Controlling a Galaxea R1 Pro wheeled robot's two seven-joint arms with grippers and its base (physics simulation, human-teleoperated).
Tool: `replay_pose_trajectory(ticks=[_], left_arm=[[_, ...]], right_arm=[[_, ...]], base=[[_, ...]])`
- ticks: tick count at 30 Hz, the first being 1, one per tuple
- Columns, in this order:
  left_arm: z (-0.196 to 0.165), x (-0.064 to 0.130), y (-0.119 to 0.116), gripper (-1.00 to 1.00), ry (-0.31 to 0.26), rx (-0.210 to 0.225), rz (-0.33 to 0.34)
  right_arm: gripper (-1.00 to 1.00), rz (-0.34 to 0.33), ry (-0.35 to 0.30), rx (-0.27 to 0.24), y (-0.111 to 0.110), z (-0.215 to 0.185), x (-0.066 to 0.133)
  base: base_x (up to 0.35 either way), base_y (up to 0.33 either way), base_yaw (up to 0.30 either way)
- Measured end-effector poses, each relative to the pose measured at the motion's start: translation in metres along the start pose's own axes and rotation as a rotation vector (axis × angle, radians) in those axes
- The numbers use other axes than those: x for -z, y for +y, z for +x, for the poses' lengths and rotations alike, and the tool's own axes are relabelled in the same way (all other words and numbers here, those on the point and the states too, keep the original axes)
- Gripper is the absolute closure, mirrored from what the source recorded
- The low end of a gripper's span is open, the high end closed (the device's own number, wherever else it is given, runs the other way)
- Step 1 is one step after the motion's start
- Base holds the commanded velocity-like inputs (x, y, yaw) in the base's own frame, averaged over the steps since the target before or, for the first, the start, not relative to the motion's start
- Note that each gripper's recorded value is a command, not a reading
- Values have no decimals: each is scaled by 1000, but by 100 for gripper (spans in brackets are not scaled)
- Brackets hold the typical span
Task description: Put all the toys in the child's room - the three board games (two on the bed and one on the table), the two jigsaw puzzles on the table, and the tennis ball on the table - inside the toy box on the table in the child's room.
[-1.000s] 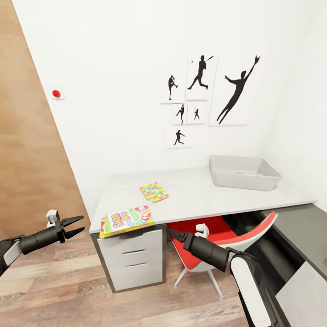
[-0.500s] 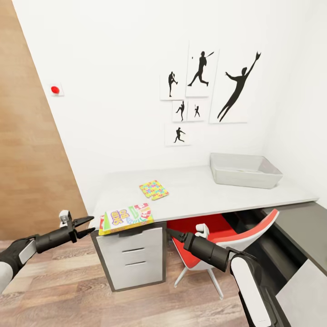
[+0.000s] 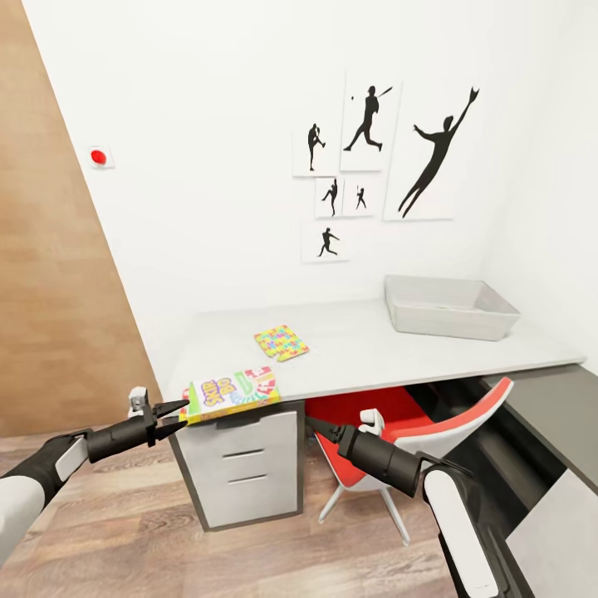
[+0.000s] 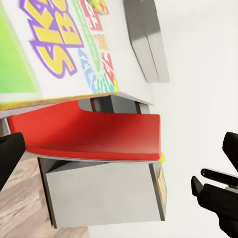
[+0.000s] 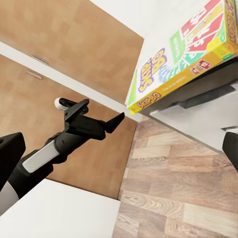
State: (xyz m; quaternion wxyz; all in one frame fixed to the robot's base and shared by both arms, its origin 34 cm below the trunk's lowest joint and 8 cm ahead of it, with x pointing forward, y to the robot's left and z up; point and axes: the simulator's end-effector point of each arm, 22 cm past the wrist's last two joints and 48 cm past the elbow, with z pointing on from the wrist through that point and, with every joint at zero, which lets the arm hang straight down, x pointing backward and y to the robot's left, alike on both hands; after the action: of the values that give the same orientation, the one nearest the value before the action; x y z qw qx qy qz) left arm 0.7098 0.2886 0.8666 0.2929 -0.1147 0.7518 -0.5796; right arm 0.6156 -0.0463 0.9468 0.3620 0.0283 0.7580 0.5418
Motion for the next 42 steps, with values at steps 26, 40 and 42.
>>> replay_pose_trajectory(ticks=[26,40,42], left_arm=[[13,-3,40,-100,-3,8,0],[21,-5,62,-100,-5,7,6],[23,-6,65,-100,-5,7,7]], right_arm=[[-100,17,-30,-10,-45,12,4],[-100,18,-34,-11,-67,25,2],[-100,19,-34,-11,-70,27,2]], base=[[0,0,0],[0,0,0],[0,0,0]])
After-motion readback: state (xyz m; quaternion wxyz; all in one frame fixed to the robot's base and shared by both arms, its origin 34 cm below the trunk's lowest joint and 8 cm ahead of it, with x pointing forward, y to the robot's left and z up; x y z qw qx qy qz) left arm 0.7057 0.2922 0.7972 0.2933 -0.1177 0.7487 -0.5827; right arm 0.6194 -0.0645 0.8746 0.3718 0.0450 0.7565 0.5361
